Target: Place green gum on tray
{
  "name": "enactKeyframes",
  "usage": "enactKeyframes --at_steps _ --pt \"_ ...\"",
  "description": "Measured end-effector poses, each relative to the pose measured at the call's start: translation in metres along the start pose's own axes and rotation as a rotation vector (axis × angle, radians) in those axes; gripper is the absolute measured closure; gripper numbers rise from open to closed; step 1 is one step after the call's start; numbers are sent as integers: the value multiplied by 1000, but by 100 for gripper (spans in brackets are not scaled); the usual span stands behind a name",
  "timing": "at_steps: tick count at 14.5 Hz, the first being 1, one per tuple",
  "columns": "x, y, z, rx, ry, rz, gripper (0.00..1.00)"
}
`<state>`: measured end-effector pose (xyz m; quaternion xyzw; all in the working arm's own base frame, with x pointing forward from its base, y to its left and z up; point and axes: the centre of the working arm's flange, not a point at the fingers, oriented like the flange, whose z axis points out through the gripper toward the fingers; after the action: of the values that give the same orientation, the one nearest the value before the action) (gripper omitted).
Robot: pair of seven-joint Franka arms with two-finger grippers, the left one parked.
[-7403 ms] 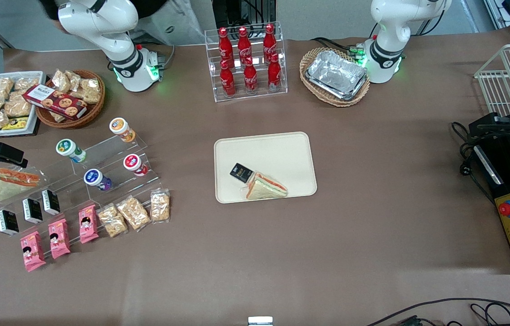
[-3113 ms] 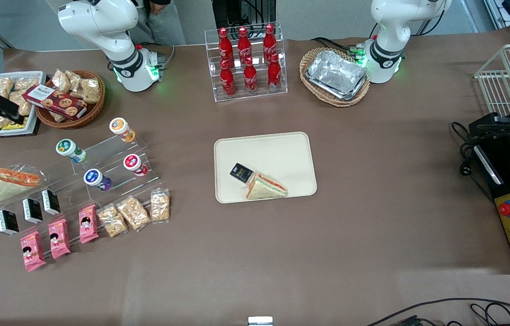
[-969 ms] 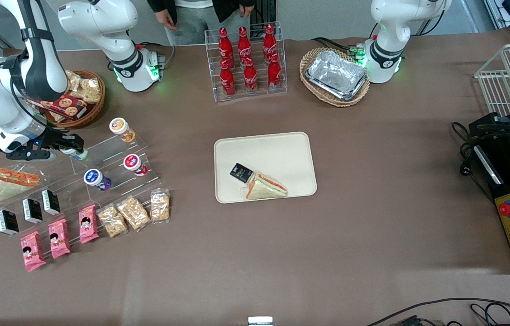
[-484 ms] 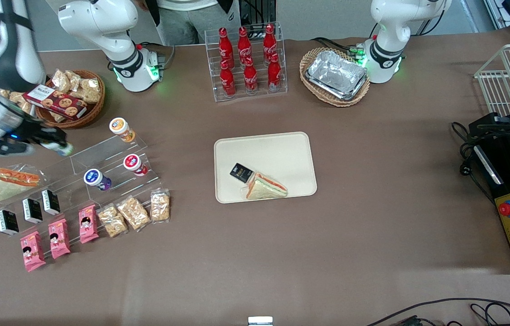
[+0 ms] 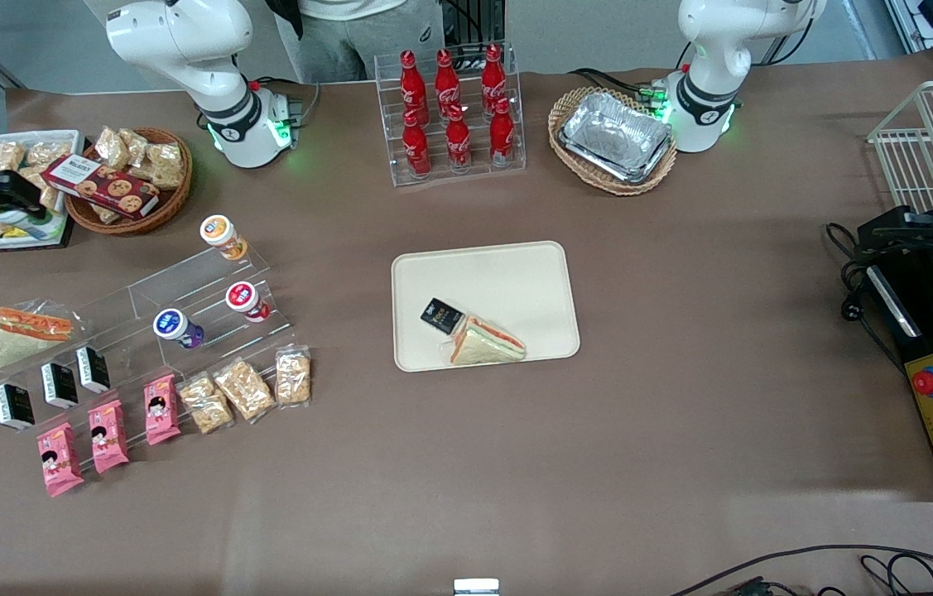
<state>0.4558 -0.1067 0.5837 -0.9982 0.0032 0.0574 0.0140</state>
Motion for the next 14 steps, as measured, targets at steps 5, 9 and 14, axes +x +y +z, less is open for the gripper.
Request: enactKeyframes --at_steps 5,9,14 --pt "6 -226 9 52 -10 136 43" --pt "1 -372 55 76 32 176 43" --pt "12 -468 199 94 83 174 43"
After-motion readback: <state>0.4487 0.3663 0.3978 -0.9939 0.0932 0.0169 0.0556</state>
